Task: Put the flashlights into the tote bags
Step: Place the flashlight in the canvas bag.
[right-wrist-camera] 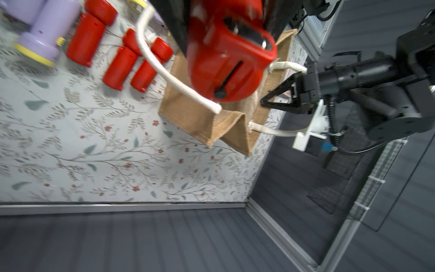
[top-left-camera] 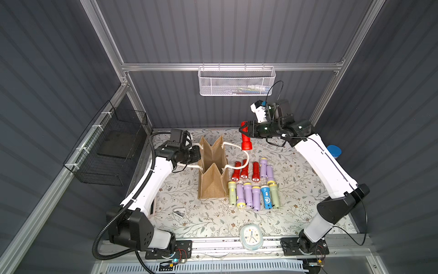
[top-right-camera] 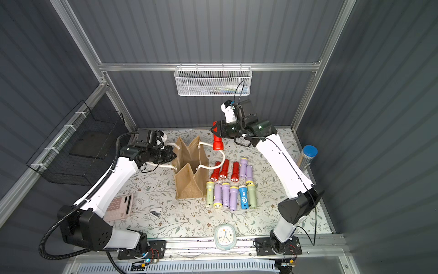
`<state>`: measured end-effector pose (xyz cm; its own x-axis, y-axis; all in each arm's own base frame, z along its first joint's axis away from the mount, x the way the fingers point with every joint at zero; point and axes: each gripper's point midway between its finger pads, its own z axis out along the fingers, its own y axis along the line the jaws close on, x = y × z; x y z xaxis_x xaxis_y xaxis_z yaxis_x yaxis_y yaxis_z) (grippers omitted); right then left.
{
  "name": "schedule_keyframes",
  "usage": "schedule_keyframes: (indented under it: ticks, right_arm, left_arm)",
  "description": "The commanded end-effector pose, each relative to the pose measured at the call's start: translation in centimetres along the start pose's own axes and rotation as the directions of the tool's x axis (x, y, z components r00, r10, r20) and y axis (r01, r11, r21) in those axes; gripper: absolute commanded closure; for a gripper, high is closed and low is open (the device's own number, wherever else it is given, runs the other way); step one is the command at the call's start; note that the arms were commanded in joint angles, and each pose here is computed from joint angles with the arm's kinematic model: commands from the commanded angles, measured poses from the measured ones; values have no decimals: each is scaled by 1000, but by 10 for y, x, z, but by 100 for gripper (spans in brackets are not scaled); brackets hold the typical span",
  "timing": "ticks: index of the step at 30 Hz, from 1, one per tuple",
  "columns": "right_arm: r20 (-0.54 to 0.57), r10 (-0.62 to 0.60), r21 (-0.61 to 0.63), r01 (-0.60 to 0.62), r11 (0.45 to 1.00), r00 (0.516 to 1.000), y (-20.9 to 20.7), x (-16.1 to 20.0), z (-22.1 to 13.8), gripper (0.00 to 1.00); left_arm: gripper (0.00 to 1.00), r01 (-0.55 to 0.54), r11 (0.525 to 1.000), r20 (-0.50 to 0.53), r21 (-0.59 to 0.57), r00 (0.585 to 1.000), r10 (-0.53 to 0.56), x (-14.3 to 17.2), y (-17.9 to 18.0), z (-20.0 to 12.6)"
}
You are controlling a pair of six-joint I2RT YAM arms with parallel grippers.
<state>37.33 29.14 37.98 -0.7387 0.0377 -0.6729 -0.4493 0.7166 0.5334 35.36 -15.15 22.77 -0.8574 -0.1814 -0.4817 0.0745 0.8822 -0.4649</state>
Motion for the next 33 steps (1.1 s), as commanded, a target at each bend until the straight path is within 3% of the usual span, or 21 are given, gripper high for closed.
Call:
schedule_keyframes:
  ticks: [1, 11, 17, 24, 33]
  right_arm:
    - [-31, -13, -101, 9, 995, 999, 33, 4, 20, 100]
    - [-78, -20, -281, -3, 960, 997, 95, 14, 96, 100]
    - [-63, -109, -305, 85, 949, 992, 109, 30, 129, 100]
    - [-92, -277, -255, 246, 935, 956, 97, 75, 151, 100]
    - [-159, -368, -146, 346, 927, 916, 52, 119, 162, 100]
  left_arm:
    - [100, -38, 999, -20, -3, 999, 38, 7, -2, -8]
    - [100, -81, 996, -29, -34, 996, 80, 14, 2, -19]
    - [100, -93, 994, -28, -53, 995, 91, 17, 7, -23]
    - [100, -47, 994, 2, -96, 999, 47, 11, 23, -28]
    - [100, 8, 999, 36, -46, 999, -6, 1, 25, -30]
